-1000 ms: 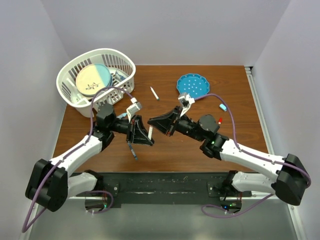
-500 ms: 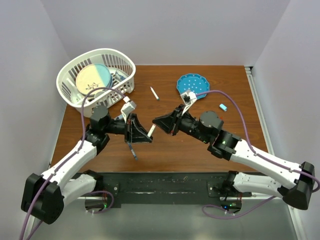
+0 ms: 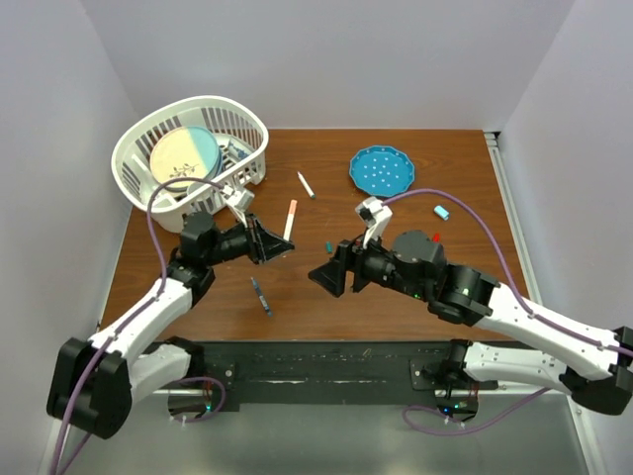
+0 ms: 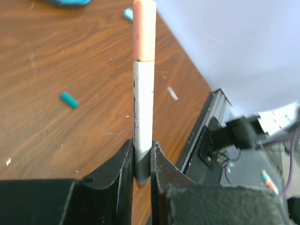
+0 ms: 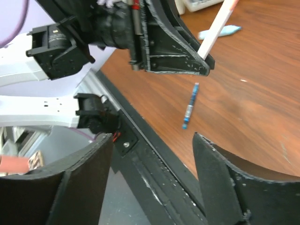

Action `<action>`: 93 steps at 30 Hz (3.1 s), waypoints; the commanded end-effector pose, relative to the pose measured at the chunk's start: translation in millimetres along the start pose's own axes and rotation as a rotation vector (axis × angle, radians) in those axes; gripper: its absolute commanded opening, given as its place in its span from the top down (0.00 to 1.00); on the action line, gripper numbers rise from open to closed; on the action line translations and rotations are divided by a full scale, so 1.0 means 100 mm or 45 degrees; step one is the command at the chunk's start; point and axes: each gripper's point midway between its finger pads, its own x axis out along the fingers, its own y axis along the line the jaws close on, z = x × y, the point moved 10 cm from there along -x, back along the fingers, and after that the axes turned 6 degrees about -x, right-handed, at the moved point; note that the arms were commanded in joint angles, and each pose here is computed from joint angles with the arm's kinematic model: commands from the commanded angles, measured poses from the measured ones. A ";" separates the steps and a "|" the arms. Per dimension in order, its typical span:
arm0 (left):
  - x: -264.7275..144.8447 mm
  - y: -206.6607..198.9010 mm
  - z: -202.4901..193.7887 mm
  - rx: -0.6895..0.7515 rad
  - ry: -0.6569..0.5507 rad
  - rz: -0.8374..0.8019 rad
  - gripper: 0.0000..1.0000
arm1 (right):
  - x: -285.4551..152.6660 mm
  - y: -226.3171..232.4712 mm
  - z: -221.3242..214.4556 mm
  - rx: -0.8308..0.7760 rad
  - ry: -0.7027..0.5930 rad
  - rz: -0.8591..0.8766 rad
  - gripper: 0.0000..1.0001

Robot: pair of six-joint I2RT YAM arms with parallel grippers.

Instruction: Insert the pens into the pen caps

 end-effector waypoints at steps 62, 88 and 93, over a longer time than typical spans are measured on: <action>-0.28 -0.37 -0.17 0.103 -0.067 0.613 0.00 | 2.57 -2.37 0.32 -0.235 0.267 -0.813 0.46; -0.57 -0.39 -0.12 0.116 -0.249 0.808 0.06 | 3.04 -3.02 -0.12 -0.269 0.430 -0.955 0.78; -0.55 -0.39 -0.15 0.079 -0.227 0.795 0.11 | 2.96 -3.00 -0.22 -0.253 0.469 -0.940 0.91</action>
